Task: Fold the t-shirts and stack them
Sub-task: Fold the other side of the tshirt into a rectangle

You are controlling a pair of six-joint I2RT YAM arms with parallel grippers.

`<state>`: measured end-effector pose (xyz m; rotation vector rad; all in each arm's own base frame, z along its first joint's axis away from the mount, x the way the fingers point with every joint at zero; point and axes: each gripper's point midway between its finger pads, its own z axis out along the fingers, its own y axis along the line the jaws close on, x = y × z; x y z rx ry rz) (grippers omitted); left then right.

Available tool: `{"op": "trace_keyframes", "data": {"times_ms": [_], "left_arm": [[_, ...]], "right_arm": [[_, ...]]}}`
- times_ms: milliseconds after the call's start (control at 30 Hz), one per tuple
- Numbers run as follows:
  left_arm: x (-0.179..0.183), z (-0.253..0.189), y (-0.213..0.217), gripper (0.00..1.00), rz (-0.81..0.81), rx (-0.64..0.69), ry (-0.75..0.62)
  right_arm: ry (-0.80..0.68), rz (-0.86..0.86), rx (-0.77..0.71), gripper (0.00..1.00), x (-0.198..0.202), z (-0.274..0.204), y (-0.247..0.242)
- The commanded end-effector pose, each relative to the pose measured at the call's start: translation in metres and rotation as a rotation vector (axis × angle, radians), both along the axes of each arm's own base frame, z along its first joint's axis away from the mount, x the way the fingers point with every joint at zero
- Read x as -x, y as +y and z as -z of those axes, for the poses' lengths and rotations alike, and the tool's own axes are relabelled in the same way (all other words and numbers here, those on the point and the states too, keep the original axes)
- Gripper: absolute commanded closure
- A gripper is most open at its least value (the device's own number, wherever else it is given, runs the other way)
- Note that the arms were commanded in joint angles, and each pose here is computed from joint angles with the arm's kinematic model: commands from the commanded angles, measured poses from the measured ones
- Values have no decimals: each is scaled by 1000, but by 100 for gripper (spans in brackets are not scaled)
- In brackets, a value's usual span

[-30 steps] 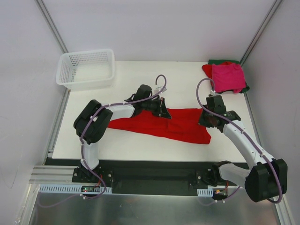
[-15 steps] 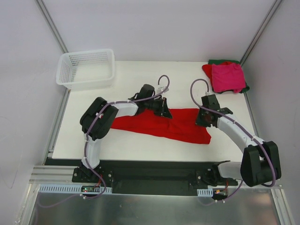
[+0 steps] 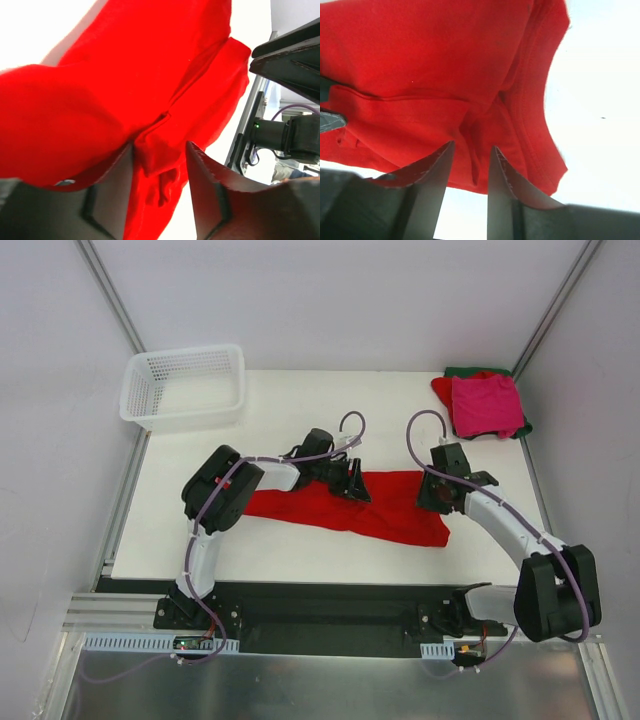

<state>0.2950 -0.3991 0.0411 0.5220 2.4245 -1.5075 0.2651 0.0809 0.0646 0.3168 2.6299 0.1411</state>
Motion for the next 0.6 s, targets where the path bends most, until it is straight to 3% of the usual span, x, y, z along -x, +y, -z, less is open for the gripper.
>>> {"op": "trace_keyframes", "data": {"times_ms": [0, 300, 333, 400, 433, 533, 567], "left_arm": [[-2, -28, 2, 50, -10, 15, -87], [5, -70, 9, 31, -19, 54, -156], [6, -71, 10, 31, -20, 54, -157], [8, -74, 12, 34, -20, 60, -166], [12, -70, 14, 36, -20, 54, -153], [17, -67, 18, 61, -25, 51, -156], [17, -68, 20, 85, -29, 50, -158]], "right_arm": [[-94, 13, 24, 61, -9, -35, -8], [-122, 1, -6, 64, 3, -51, -7], [-120, -6, -16, 75, 4, -49, -5], [-111, -20, -42, 88, 3, -45, 1], [-112, -25, -51, 99, 0, -42, 4], [-102, -49, -90, 99, -6, -32, 14], [-98, -52, -94, 99, -7, -29, 15]]}}
